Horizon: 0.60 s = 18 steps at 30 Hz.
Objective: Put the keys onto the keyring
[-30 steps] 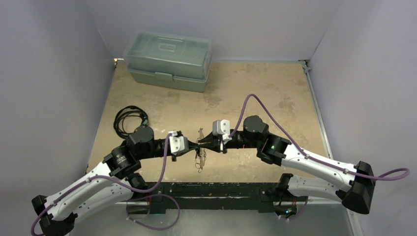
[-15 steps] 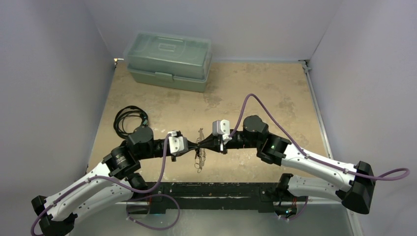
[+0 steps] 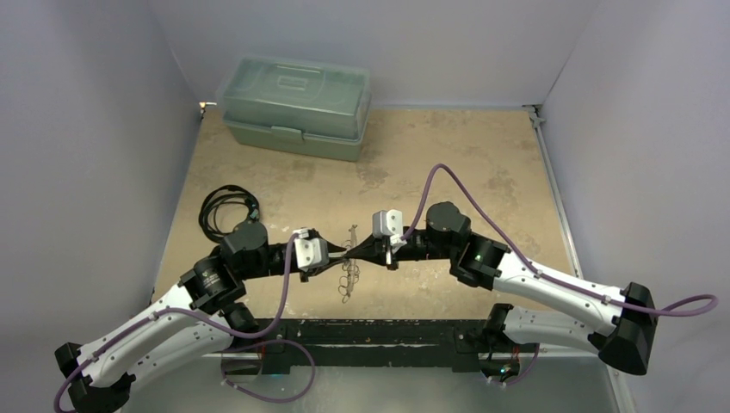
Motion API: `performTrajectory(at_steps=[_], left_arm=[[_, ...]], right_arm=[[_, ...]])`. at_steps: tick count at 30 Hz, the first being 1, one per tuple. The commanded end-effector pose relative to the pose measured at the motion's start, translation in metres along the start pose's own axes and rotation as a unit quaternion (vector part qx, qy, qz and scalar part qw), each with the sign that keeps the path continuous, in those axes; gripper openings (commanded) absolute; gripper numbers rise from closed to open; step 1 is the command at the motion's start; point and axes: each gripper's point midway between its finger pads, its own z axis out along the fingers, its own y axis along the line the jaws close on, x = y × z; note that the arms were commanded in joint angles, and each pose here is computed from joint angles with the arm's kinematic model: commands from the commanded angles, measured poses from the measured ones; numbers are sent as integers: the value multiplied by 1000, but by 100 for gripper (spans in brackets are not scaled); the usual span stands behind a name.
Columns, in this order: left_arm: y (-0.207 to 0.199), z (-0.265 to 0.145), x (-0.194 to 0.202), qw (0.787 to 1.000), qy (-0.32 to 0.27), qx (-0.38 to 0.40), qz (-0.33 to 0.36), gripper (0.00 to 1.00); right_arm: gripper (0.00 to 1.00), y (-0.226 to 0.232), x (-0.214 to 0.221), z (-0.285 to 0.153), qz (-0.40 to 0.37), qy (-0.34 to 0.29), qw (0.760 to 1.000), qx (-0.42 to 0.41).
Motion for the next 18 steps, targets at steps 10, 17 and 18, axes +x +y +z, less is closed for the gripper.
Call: performTrajectory(at_steps=[10,17,18], left_arm=[[19,-18,-42,995,-68,-64,20,39],[5,-16,-46,996,-87,-26,26,33],[3,-15,-47,995,-89,-20,26,33]], right_arm=[[0,2,-42,-20,-43,-76,996,20],[0,6,-46,-22,-49,-87,995,14],[0,6,-46,-22,-50,-88,995,12]])
